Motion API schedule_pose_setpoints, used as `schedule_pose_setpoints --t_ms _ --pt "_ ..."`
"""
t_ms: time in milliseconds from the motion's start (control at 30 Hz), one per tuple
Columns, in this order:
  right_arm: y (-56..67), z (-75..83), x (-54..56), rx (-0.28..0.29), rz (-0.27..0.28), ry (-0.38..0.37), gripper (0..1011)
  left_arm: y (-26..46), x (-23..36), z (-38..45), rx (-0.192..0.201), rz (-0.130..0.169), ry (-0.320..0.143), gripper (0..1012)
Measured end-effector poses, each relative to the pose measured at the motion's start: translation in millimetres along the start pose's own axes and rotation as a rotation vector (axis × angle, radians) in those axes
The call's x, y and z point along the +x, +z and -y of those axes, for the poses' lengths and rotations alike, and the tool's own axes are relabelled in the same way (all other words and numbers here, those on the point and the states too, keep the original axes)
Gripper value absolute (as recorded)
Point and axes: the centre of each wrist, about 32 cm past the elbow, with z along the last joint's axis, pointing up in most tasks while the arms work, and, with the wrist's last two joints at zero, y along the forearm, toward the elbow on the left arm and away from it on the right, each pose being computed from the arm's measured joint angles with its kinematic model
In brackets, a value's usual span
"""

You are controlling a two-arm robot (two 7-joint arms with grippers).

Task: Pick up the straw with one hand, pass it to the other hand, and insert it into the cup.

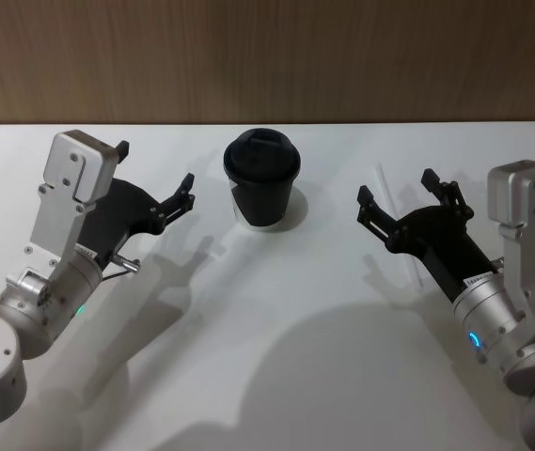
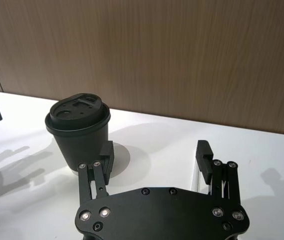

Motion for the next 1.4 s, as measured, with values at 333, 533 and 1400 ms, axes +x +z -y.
schedule_pose_setpoints --t_ms 333,533,1400 --pt "0.0 0.0 0.0 0.000 0.000 0.000 1001 0.0 0.0 0.0 0.000 0.000 0.000 1000" --pt "0.0 0.0 0.0 0.000 0.000 0.000 1001 0.0 0.0 0.0 0.000 0.000 0.000 1000" --pt "-0.2 0.0 0.2 -0.001 0.000 -0.001 1001 0.0 0.0 0.0 0.000 0.000 0.000 1000"
